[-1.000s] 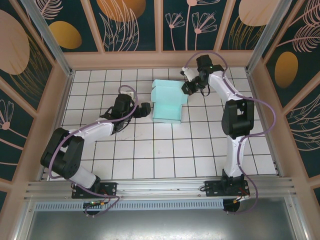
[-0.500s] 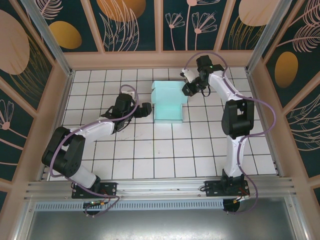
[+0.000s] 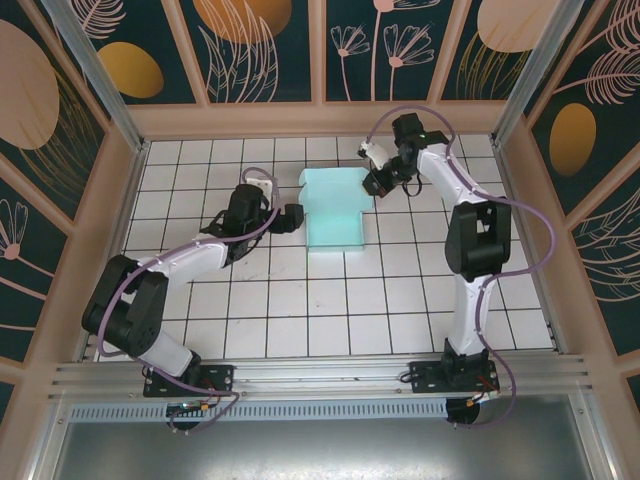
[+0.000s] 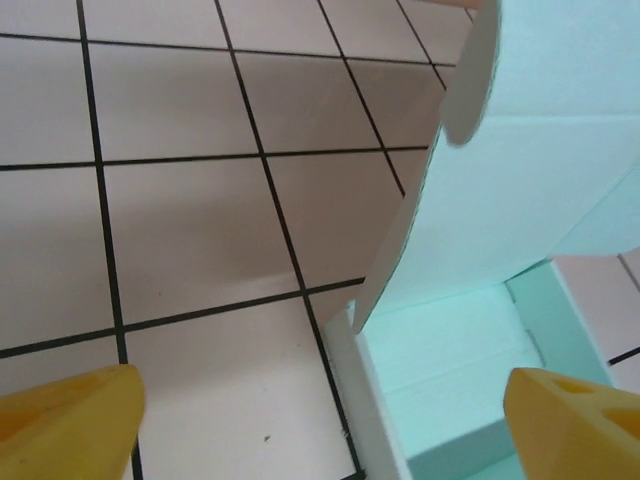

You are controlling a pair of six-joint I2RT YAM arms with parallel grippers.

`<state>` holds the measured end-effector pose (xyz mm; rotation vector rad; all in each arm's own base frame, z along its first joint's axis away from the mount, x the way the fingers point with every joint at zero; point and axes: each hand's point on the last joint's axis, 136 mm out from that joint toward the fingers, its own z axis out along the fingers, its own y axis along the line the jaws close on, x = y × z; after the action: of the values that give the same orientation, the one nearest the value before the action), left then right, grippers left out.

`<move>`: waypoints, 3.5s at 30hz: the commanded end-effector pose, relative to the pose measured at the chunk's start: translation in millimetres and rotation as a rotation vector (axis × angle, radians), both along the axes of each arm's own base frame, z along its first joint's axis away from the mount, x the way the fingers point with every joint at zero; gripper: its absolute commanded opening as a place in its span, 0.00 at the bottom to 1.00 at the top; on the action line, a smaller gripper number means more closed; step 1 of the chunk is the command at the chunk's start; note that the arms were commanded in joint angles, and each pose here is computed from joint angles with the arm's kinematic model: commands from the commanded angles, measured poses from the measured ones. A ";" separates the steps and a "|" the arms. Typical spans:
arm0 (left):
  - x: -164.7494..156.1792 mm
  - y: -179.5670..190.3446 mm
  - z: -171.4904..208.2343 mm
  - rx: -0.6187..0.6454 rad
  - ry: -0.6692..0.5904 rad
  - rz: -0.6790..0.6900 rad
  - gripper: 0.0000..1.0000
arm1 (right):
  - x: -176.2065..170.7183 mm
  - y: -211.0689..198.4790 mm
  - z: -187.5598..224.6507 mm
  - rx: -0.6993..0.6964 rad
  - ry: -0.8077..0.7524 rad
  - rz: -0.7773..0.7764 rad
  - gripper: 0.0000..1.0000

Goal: Fold the paper box

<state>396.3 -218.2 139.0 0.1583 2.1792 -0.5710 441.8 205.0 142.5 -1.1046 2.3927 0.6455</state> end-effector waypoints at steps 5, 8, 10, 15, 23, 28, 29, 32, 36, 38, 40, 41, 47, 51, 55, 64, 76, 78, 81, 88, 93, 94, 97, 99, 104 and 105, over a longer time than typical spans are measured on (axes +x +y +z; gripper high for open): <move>2.1 -13.4 49.2 0.157 -0.072 -0.189 0.78 | -11.9 5.7 27.7 0.026 -0.086 0.035 0.00; -1.4 -16.1 50.0 0.193 -0.029 -0.234 0.71 | -14.1 5.7 26.2 0.019 -0.086 0.034 0.00; -3.0 -19.5 49.5 0.205 -0.001 -0.265 0.66 | -16.0 7.5 26.3 0.020 -0.088 0.040 0.00; 6.1 -26.4 46.2 0.237 0.068 -0.293 0.59 | -20.1 11.5 29.9 0.017 -0.100 0.053 0.00; 11.8 -38.8 15.8 0.272 0.206 -0.366 0.53 | -27.7 16.7 32.2 0.013 -0.104 0.069 0.00; 11.7 -39.1 0.3 0.295 0.259 -0.381 0.38 | -27.9 16.5 30.6 0.008 -0.098 0.069 0.00; 12.1 -38.4 0.2 0.296 0.258 -0.378 0.37 | -28.3 17.2 30.8 0.008 -0.098 0.070 0.00; 11.8 -39.2 -0.6 0.294 0.259 -0.380 0.27 | -28.2 17.6 29.9 0.007 -0.097 0.073 0.00; 13.4 -39.5 3.8 0.280 0.249 -0.364 0.28 | -26.6 17.2 27.7 0.001 -0.094 0.070 0.00; 14.0 -38.2 6.5 0.281 0.244 -0.354 0.34 | -26.3 16.8 27.0 -0.003 -0.092 0.069 0.00; 14.7 -35.8 10.0 0.286 0.236 -0.339 0.34 | -26.3 16.4 27.2 -0.005 -0.093 0.068 0.00; 15.3 -34.7 14.1 0.288 0.227 -0.332 0.33 | -26.5 16.2 27.5 -0.007 -0.093 0.068 0.00; 18.1 -30.9 26.0 0.290 0.195 -0.304 0.22 | -28.0 17.6 27.3 -0.006 -0.092 0.070 0.00; 21.9 -30.1 24.0 0.293 0.190 -0.286 0.14 | -29.1 19.4 27.0 -0.006 -0.091 0.074 0.00; 25.1 -30.6 24.3 0.290 0.184 -0.275 0.29 | -28.9 19.9 26.6 -0.007 -0.091 0.075 0.00; 27.4 -32.4 18.4 0.290 0.191 -0.279 0.00 | -25.7 22.7 25.7 -0.007 -0.087 0.078 0.00; 19.5 -42.7 34.9 0.156 0.061 -0.294 0.00 | -9.0 27.8 23.8 0.019 -0.181 -0.120 0.00; 20.3 -39.2 45.6 0.119 0.016 -0.250 0.00 | -0.7 25.5 25.7 0.029 -0.191 -0.229 0.00; 22.3 -35.3 49.7 0.062 0.008 -0.178 0.00 | 7.9 20.7 26.7 0.011 -0.192 -0.429 0.00; 23.4 -40.1 53.9 -0.003 -0.025 -0.082 0.00 | -10.2 20.3 33.7 0.038 -0.311 -0.730 0.00; 25.7 -43.5 51.3 0.032 -0.079 -0.015 0.00 | -18.4 8.3 42.4 0.054 -0.397 -0.858 0.00; 26.5 -44.5 51.6 0.017 -0.085 0.000 0.00 | -20.8 6.7 43.8 0.075 -0.404 -0.873 0.00; 26.6 -52.1 50.4 -0.033 -0.094 0.021 0.00 | -24.2 0.5 46.0 0.137 -0.420 -0.933 0.00; 27.6 -54.7 47.3 -0.059 -0.093 0.045 0.00 | -25.8 -4.6 47.3 0.155 -0.458 -0.990 0.00; 30.4 -62.0 44.6 -0.094 -0.122 0.061 0.00 | -32.8 -7.4 43.7 0.241 -0.518 -1.062 0.00; 32.6 -62.1 43.3 -0.094 -0.126 0.068 0.00 | -33.8 -7.3 41.9 0.267 -0.521 -1.070 0.00</move>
<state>414.3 -274.2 158.2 0.1618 2.1436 -0.5364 402.9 210.3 168.1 0.0137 2.0792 0.1916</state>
